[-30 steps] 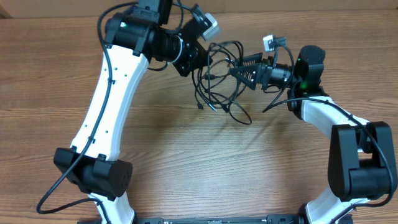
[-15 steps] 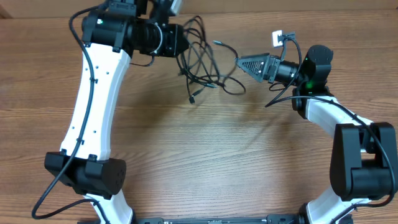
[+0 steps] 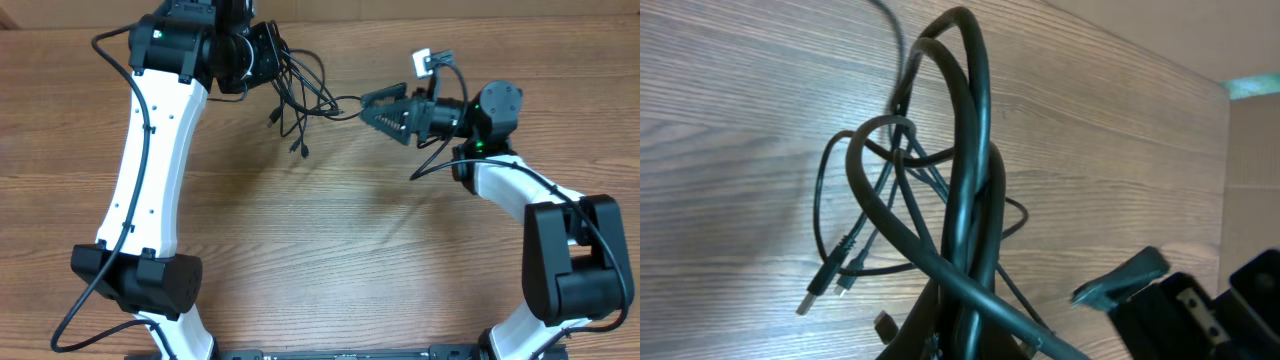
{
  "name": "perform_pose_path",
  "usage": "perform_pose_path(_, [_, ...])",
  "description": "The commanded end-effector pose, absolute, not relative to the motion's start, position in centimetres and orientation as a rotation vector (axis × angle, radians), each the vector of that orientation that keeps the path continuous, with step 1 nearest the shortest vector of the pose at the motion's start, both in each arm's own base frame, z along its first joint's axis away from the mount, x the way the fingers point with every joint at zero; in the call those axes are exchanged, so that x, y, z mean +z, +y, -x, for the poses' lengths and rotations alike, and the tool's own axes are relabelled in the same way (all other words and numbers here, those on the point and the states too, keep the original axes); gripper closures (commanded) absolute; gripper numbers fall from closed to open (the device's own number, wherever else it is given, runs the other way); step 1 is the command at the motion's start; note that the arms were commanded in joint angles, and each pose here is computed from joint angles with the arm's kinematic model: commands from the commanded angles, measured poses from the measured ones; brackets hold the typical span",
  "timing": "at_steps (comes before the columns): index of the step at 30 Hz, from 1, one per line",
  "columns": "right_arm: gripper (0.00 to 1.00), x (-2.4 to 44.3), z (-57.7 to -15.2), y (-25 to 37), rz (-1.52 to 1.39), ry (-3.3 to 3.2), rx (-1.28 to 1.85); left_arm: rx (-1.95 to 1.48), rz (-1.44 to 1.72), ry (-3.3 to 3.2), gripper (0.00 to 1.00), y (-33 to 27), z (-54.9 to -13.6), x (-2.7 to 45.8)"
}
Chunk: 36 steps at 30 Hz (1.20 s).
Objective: Untangle cables
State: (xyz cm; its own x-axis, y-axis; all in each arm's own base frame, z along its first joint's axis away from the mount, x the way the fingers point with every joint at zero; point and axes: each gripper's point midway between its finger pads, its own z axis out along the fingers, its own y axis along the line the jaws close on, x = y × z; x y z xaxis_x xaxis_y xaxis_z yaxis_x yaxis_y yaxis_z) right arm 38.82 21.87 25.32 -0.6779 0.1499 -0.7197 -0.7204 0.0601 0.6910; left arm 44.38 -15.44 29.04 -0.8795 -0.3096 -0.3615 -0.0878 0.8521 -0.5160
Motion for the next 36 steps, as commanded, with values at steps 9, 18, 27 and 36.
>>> perform_pose_path(9, [0.0,26.3,-37.0,23.9,0.653,1.67,1.737,-0.833,0.828,2.488,0.96,-15.6,-43.7,31.6])
perform_pose_path(18, [0.0,25.0,-38.9,23.8,0.463,1.766,1.743,-0.902,1.556,2.327,0.96,-13.1,-42.9,30.4])
perform_pose_path(27, [0.0,24.3,-38.7,24.5,0.418,1.819,1.78,-0.923,1.719,2.241,0.96,-13.1,-43.0,30.4])
perform_pose_path(36, [0.0,23.1,-39.4,24.4,0.357,1.867,1.751,-0.91,1.999,2.078,0.96,-12.3,-42.8,30.0])
